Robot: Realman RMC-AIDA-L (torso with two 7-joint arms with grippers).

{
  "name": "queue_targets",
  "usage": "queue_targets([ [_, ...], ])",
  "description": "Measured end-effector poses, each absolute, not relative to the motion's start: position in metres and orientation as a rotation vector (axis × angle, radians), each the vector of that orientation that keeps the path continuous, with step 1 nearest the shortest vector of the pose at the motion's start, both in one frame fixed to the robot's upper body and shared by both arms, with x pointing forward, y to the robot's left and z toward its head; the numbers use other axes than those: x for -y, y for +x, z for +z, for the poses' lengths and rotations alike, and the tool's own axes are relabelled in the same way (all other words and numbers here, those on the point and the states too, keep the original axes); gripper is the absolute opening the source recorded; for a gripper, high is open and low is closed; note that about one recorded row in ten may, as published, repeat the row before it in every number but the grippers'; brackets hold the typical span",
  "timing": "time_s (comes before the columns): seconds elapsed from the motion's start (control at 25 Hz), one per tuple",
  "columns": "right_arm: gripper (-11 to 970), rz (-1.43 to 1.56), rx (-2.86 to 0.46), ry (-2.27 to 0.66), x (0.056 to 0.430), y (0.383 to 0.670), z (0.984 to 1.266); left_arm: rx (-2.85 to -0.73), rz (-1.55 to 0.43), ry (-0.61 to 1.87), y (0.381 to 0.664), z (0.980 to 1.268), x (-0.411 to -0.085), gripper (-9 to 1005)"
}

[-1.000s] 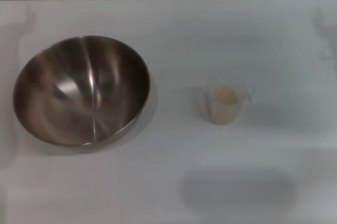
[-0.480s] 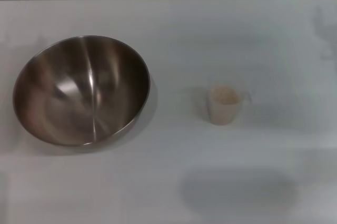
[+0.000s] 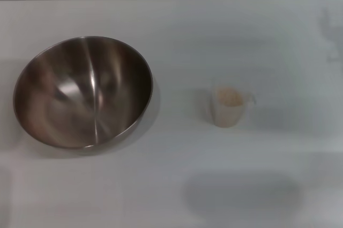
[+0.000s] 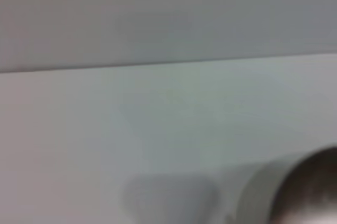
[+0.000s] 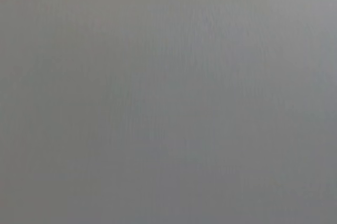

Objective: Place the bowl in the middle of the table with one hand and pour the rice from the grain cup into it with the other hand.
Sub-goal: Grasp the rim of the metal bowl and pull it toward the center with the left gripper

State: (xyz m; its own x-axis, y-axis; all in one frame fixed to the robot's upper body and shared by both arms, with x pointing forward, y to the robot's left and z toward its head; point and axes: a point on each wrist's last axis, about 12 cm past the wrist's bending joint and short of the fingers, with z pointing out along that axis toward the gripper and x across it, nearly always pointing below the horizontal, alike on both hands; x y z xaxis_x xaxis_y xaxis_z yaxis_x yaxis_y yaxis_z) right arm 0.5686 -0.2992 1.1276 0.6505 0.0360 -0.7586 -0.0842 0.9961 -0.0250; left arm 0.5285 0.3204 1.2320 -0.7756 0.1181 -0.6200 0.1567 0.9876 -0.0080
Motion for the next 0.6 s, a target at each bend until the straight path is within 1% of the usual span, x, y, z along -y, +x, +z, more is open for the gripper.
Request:
queue_targets([
  [0.24, 533, 0.066, -0.859, -0.061, 0.3, 0.569, 1.128, -2.522, -0.108, 0.233, 0.529, 1.222, -0.313, 830],
  [0.6, 533, 0.066, -0.861, -0.062, 0.299, 0.57, 1.128, -2.609, -0.179, 0.268, 0.547, 1.193, -0.298, 829],
])
